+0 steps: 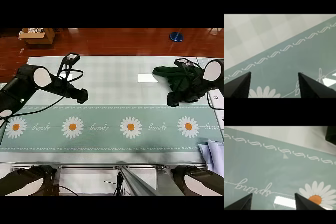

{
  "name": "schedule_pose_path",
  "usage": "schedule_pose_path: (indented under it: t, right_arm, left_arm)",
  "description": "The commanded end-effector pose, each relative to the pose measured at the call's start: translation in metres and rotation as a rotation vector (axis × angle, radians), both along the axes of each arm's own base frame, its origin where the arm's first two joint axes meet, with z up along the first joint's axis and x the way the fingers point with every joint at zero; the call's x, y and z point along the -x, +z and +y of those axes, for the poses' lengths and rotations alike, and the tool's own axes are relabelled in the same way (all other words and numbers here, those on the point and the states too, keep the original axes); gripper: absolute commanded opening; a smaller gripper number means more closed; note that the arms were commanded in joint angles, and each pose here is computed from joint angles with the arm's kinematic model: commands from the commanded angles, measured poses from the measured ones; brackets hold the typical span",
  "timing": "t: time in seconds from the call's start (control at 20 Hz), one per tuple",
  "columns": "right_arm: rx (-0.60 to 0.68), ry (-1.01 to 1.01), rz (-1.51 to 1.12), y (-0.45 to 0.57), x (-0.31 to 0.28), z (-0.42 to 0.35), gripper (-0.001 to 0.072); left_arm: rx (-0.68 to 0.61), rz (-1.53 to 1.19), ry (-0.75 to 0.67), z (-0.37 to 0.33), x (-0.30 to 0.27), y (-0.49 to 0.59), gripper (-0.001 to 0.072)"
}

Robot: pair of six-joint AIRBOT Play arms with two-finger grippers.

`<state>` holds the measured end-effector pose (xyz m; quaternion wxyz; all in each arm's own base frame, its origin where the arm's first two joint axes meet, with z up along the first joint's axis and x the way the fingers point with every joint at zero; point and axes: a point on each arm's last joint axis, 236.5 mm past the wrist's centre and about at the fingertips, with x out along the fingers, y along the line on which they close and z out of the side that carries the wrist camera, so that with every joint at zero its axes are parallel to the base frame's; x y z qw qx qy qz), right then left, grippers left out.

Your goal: Fold the shirts.

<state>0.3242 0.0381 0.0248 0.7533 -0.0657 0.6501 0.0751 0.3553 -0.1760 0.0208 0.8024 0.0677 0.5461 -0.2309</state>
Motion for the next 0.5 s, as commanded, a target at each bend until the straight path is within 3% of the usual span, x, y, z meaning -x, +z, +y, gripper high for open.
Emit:
schedule_pose_path:
  t: [0.0,0.45]
  right_arm:
    - [0.0,0.001,0.0,0.0001,-0.0002,0.0004,0.0597]
    - [0.008,0.013,-0.004,0.0002,-0.0009,-0.0012,0.0597]
  left_arm:
    - [0.0,0.0,-0.001,-0.0001,-0.0002,0.0,0.072]
    - [0.0,0.0,-0.001,-0.0001,-0.0002,0.0,0.072]
